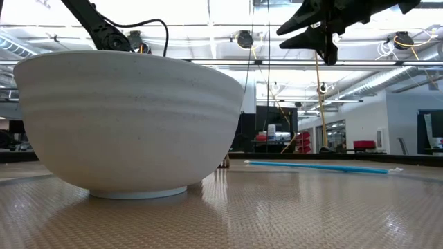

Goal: Pick & Place Utensil
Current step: Put the yellow spoon into the white bowl on the mat

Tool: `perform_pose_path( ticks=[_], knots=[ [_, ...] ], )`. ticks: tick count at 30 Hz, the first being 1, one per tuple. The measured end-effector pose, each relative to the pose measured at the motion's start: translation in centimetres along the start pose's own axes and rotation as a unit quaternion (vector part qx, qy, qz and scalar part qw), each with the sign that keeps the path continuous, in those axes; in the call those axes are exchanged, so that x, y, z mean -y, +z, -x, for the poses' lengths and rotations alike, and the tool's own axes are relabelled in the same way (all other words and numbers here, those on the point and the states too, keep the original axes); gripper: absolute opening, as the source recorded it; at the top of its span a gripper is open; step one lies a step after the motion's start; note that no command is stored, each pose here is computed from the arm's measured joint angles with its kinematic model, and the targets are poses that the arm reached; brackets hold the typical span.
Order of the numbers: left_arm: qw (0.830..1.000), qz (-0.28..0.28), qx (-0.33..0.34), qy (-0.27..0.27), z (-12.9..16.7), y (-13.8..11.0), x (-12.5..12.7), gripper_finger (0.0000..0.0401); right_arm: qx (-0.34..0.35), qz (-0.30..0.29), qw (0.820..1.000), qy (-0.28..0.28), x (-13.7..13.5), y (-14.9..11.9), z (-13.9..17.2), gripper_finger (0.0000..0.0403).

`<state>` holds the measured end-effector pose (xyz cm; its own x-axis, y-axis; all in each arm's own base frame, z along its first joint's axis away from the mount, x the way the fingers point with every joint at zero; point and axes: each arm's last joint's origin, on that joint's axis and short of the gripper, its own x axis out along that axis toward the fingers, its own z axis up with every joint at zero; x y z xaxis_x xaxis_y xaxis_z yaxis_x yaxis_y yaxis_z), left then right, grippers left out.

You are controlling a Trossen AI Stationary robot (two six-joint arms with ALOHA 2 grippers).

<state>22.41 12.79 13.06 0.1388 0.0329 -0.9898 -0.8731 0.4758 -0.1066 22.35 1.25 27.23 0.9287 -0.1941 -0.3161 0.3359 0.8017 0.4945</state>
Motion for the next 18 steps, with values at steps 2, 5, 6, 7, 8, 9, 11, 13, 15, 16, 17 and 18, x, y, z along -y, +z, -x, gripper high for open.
perform_pose_path(
  ticks=[2, 5, 6, 7, 8, 9, 11, 13, 15, 16, 17, 18],
  knots=[
    [1.000, -0.006, 0.000, 0.000, 0.00, 0.00, 0.00, 0.0070, 0.000, 0.000, 1.000, 0.000, 0.00, 0.00, 0.00, 0.0132],
    [1.000, -0.016, 0.000, 0.000, -0.02, -0.01, 0.00, 0.0068, 0.000, 0.001, 1.000, 0.000, 0.00, 0.00, 0.00, 0.0132],
    [1.000, -0.018, 0.000, 0.001, -0.02, -0.01, 0.00, 0.0063, 0.000, 0.001, 1.000, 0.000, 0.00, 0.00, 0.00, 0.0132],
    [1.000, -0.020, 0.000, 0.001, -0.02, -0.02, 0.01, 0.0056, 0.000, 0.001, 1.000, 0.000, 0.00, 0.00, 0.00, 0.0132],
    [1.000, -0.022, 0.001, 0.001, 0.02, -0.01, 0.01, 0.0050, 0.000, 0.001, 1.000, 0.000, 0.00, 0.00, 0.00, 0.0132],
    [1.000, -0.024, 0.003, 0.001, 0.10, -0.02, -0.01, 0.0045, 0.000, 0.001, 1.000, 0.000, 0.00, 0.00, 0.00, 0.0132],
    [1.000, -0.027, 0.005, 0.004, 0.16, -0.05, -0.05, 0.0044, 0.000, 0.001, 1.000, 0.000, 0.00, 0.00, 0.00, 0.0132],
    [1.000, -0.027, 0.006, 0.005, 0.17, 0.01, -0.14, 0.0044, 0.000, 0.001, 1.000, 0.000, 0.00, -0.01, 0.00, 0.0132],
    [1.000, -0.029, 0.006, 0.006, 0.18, 0.04, -0.21, 0.0043, 0.000, 0.001, 1.000, 0.000, -0.01, 0.00, 0.00, 0.0132],
    [0.999, -0.032, 0.007, 0.008, 0.18, 0.04, -0.22, 0.0043, 0.000, 0.001, 1.000, 0.000, -0.01, 0.00, 0.00, 0.0132],
    [0.999, -0.035, 0.008, 0.011, 0.19, 0.03, -0.20, 0.0043, 0.000, 0.001, 1.000, 0.000, 0.00, -0.01, 0.00, 0.0132],
    [0.999, -0.037, 0.010, 0.014, 0.19, 0.00, -0.15, 0.0043, 0.000, 0.001, 1.000, 0.000, 0.00, -0.01, 0.00, 0.0132]
  ],
)
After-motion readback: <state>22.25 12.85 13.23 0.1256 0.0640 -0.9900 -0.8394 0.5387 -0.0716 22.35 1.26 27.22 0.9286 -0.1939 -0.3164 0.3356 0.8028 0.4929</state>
